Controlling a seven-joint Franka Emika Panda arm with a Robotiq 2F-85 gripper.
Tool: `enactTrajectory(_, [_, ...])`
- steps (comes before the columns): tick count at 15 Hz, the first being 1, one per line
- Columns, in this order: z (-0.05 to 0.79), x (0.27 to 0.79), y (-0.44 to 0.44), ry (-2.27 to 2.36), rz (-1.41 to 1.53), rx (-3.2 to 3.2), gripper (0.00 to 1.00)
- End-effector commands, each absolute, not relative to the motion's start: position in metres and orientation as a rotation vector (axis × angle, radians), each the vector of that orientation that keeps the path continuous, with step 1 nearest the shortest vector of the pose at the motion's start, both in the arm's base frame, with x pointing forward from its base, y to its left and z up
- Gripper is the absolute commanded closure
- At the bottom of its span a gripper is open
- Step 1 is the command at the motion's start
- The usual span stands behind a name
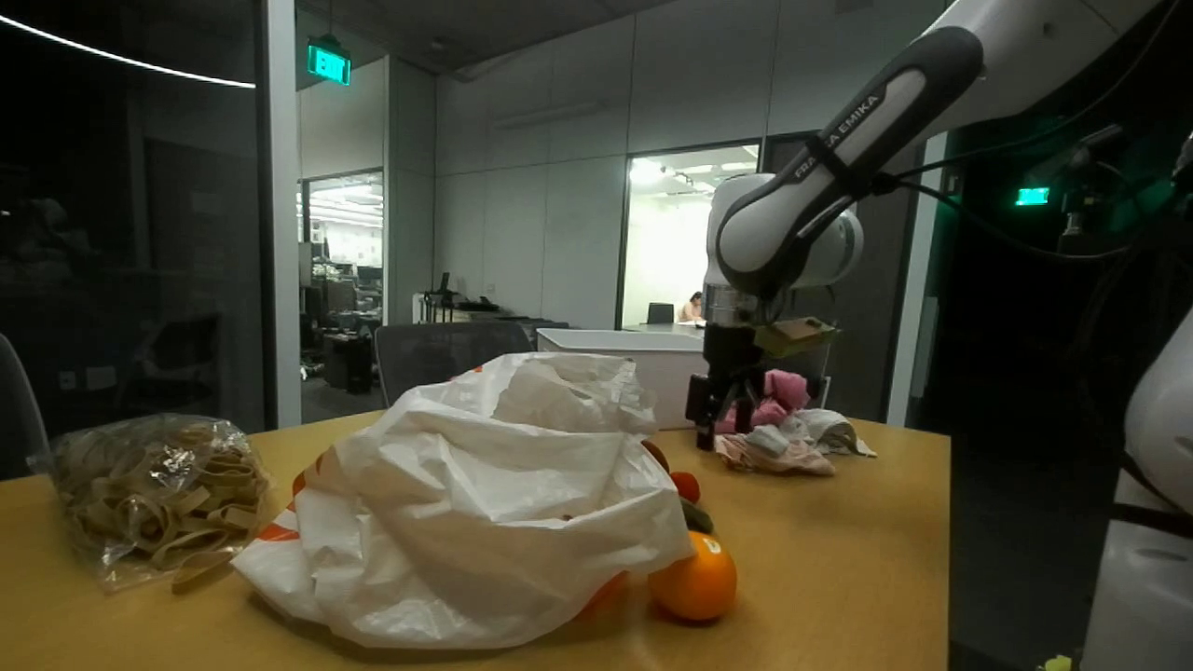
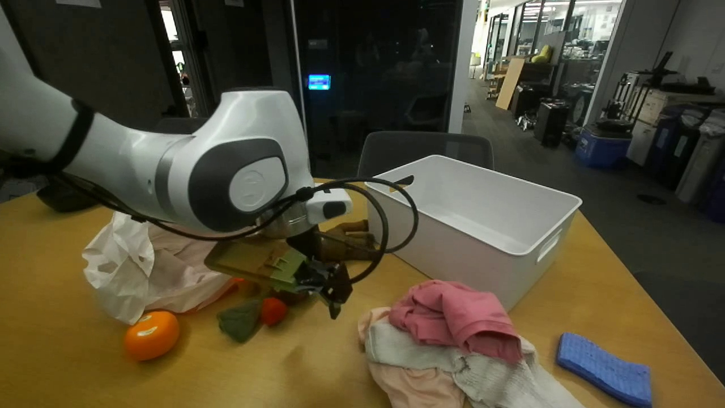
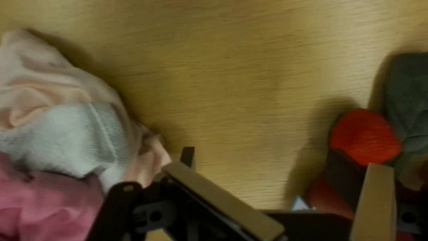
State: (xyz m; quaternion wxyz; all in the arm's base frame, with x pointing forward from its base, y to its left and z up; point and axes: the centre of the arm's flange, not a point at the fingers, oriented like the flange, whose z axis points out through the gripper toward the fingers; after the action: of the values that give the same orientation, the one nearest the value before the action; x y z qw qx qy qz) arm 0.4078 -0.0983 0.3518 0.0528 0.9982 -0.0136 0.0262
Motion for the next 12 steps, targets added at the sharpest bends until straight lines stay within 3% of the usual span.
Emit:
enactTrajectory(1, [0.359, 0.414, -0.067, 0.181, 0.082, 3.121, 0.00])
enactTrajectory(12, [0.299, 0.434, -0.051, 0.306, -0.174, 3.155, 0.00])
